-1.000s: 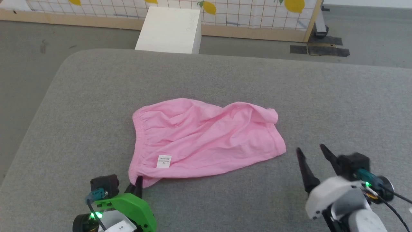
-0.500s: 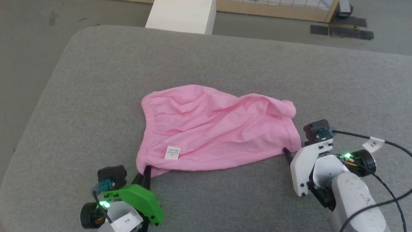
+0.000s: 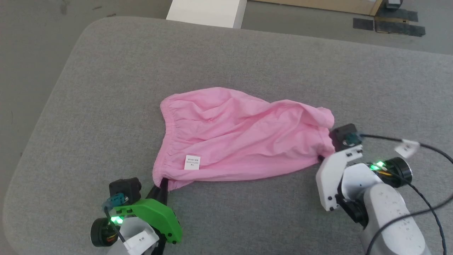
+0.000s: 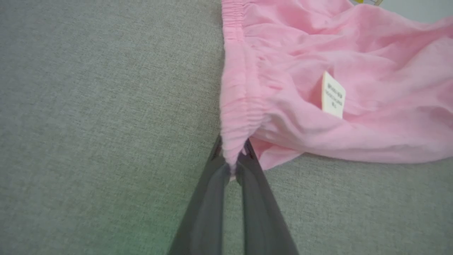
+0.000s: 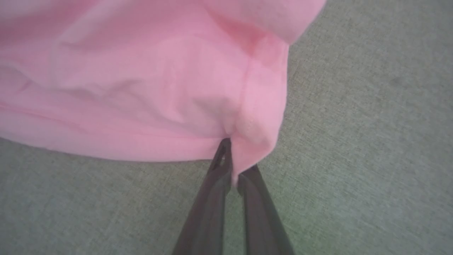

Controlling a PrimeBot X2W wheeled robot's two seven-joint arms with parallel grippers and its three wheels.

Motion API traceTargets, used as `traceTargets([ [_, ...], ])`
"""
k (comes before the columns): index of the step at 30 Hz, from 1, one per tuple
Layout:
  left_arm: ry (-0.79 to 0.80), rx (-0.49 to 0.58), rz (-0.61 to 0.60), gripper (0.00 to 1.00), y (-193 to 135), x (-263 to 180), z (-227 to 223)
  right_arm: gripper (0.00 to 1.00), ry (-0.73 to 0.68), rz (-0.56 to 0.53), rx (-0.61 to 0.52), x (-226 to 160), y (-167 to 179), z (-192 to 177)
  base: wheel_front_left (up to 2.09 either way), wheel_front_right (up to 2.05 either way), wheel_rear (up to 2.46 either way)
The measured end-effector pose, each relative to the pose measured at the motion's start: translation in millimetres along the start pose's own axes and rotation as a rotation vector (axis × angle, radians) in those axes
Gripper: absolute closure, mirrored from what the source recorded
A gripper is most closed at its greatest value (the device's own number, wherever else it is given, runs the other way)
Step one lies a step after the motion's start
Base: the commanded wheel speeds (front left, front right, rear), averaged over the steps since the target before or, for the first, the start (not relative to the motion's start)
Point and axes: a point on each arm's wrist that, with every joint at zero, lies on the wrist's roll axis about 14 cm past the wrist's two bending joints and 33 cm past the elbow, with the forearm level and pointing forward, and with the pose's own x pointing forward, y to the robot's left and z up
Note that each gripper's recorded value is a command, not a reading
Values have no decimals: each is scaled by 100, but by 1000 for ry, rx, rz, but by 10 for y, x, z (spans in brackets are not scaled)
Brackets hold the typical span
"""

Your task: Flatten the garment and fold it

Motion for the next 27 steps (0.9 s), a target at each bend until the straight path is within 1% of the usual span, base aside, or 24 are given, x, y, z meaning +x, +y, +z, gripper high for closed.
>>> traceTargets([
  [5,-30,6,-19,100,-55,-21,81,100,-232,-13,75,-187,-85,214,0,0,0],
  [9,-60,18,-39,100,-102,-52,172,100,-365,-18,128,-400,-104,262,0,0,0],
  [12,-88,23,-64,100,-173,-93,240,100,-429,-37,169,-583,-157,213,0,0,0],
  [15,-111,23,-93,100,-259,-139,304,100,-459,-64,212,-765,-229,103,0,0,0],
  [21,-156,33,-175,100,-501,-212,446,100,-451,-124,271,-1072,-366,-156,0,0,0],
  [27,-159,27,-271,100,-785,-295,512,100,-443,-198,300,-1322,-574,-247,0,0,0],
])
